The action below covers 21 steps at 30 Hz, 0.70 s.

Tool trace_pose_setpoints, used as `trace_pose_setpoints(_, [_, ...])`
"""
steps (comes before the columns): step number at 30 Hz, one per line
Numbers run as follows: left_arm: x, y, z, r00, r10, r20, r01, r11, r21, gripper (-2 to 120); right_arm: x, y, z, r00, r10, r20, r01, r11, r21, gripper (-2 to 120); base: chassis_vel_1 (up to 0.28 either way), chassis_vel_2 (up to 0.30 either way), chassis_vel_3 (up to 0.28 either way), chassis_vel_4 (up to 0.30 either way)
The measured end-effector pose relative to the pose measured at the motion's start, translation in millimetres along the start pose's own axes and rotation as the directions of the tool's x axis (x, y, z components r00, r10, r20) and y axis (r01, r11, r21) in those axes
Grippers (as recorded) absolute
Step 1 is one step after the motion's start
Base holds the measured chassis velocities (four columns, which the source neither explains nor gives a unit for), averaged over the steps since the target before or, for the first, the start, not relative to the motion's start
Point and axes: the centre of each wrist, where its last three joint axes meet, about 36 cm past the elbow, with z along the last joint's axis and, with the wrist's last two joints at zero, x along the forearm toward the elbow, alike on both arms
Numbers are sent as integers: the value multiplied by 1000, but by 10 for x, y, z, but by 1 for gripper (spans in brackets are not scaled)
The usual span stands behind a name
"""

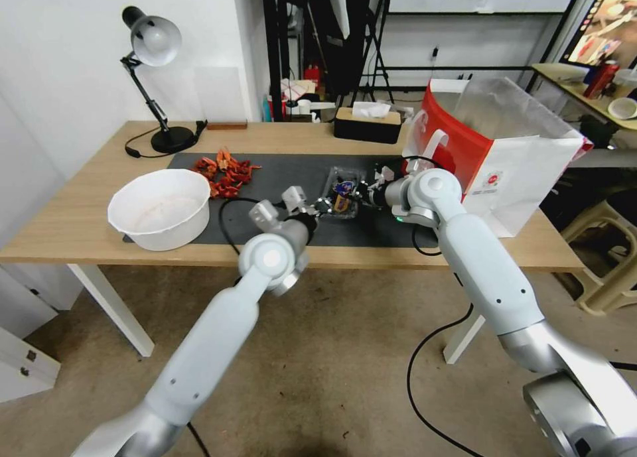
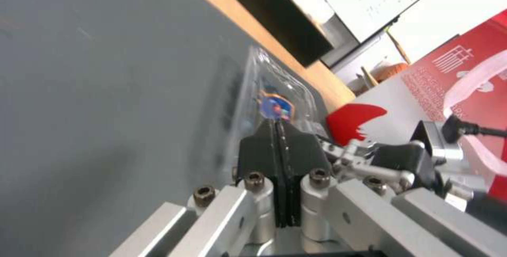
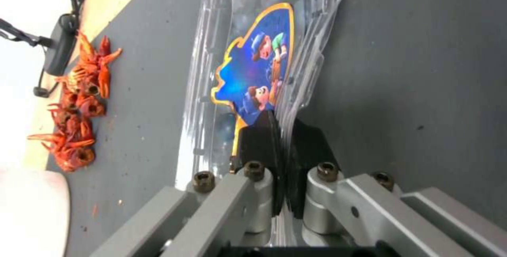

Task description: Close the takeout container lid, then place the container into the takeout bag.

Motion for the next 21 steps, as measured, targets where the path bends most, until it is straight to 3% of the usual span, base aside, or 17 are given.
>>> trace_pose_setpoints(5, [331,166,-17,996,12,85,-2,993,-117,13,3,5,22,1000,-9,-2,9,1000,-2,0,0,0,0,0])
trace_pose_setpoints(7, [553,333,6,987,25,159,14,972,-236,23,12,5,38,1000,-14,-2,14,1000,-3,0,0,0,0,0])
trace_pose_setpoints(8, [553,333,6,987,25,159,14,972,-236,23,12,5,38,1000,-14,-2,14,1000,-3,0,0,0,0,0])
trace_pose_setpoints(11, [740,519,99,976,59,207,35,905,-423,38,141,-128,55,1000,-11,12,12,1000,-23,0,0,0,0,0])
trace_pose_setpoints(12, [740,519,99,976,59,207,35,905,-423,38,141,-128,55,1000,-11,12,12,1000,-23,0,0,0,0,0])
trace_pose_setpoints(15, [952,738,158,969,77,236,67,834,-547,54,199,-202,59,1000,-9,19,9,999,-36,0,0,0,0,0])
trace_pose_setpoints(16, [952,738,158,969,77,236,67,834,-547,54,199,-202,59,1000,-9,19,9,999,-36,0,0,0,0,0])
trace_pose_setpoints(20, [1181,1006,152,960,72,270,114,782,-612,72,202,-212,73,1000,-15,19,16,999,-39,0,0,0,0,0])
trace_pose_setpoints(21, [1181,1006,152,960,72,270,114,782,-612,72,202,-212,73,1000,-15,19,16,999,-39,0,0,0,0,0])
